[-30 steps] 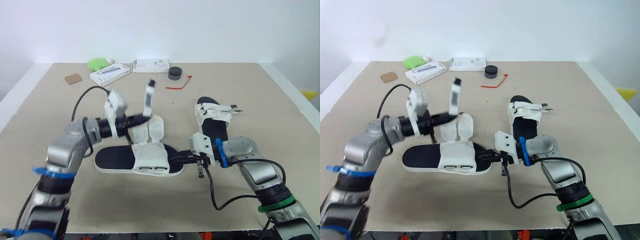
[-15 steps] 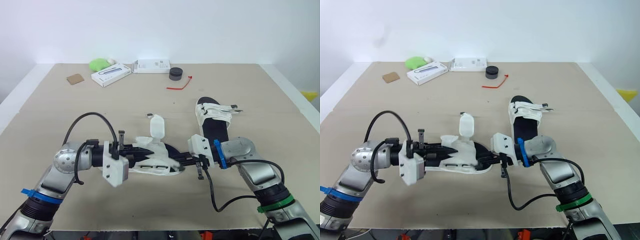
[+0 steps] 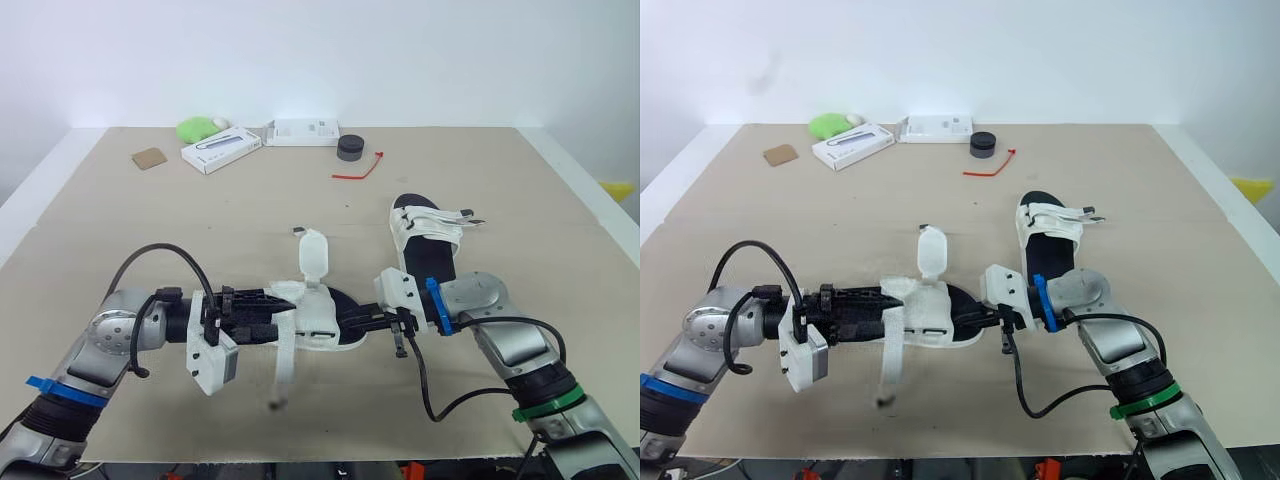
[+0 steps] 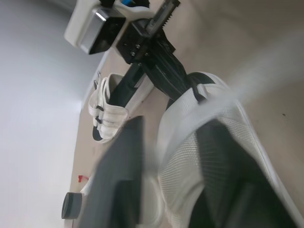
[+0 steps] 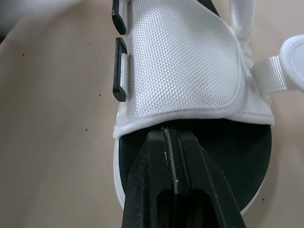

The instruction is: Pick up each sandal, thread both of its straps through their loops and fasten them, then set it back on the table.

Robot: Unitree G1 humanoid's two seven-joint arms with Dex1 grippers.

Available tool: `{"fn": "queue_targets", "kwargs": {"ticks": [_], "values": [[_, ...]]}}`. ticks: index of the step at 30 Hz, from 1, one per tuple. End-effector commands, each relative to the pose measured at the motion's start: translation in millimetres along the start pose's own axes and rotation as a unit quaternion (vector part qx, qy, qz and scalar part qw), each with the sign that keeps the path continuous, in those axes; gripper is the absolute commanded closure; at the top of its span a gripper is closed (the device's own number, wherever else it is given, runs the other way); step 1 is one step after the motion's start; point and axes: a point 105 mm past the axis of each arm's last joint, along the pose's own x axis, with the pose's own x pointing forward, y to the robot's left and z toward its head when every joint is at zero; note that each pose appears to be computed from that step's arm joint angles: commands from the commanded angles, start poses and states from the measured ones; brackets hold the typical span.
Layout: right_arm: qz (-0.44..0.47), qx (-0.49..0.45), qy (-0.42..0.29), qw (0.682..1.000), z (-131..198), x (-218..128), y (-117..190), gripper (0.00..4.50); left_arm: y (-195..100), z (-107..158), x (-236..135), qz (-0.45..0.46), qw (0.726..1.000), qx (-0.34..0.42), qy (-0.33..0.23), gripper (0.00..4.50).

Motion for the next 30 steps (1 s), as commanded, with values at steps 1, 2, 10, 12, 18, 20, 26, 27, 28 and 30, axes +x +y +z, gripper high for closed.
{"fn": "queue_targets", "kwargs": {"ticks": [1, 2, 10, 12, 18, 20, 26, 27, 28, 30], "values": [[0.004, -0.025, -0.007, 1.0, 10.0, 0.4, -3.1, 4.5, 8.7, 4.0, -4.6, 0.023, 0.999, -0.038, 0.003, 1.52], [0.005, -0.025, -0.007, 1.0, 9.9, 0.6, -3.3, 4.5, 9.5, 2.1, -5.9, 0.032, 0.996, -0.084, 0.007, 1.24], [0.007, -0.025, -0.007, 1.0, 9.1, 1.4, -4.6, 4.5, -1.5, 16.9, -17.6, 0.004, 0.907, -0.419, 0.039, 1.24], [0.009, -0.025, -0.007, 1.0, 8.9, 1.6, -4.6, 4.5, 2.0, 18.1, -19.6, 0.01, 0.89, -0.455, 0.043, 1.24], [0.015, -0.025, -0.01, 1.0, 9.1, 4.3, -5.5, 4.5, -10.7, 20.1, -33.9, -0.028, 0.82, -0.568, 0.071, 1.24], [0.016, -0.026, -0.01, 0.999, 9.4, 4.2, -5.6, 4.5, -21.8, 26.6, -38.5, -0.059, 0.791, -0.604, 0.076, 1.24], [0.019, -0.027, -0.01, 0.999, 9.3, 4.3, -5.0, 4.5, -56.6, 31.9, -36.5, -0.105, 0.75, -0.643, 0.11, 1.24], [0.018, -0.027, -0.01, 0.999, 9.3, 4.3, -5.0, 4.5, -55.1, 32.0, -32.5, -0.099, 0.747, -0.65, 0.103, 1.24], [0.018, -0.027, -0.011, 0.999, 9.4, 4.3, -5.1, 4.5, -53.9, 31.6, -30.0, -0.094, 0.745, -0.653, 0.1, 1.24], [0.018, -0.027, -0.01, 0.999, 9.3, 4.1, -5.2, 4.5, -52.8, 26.4, -22.7, -0.08, 0.745, -0.654, 0.102, 1.24]]}}
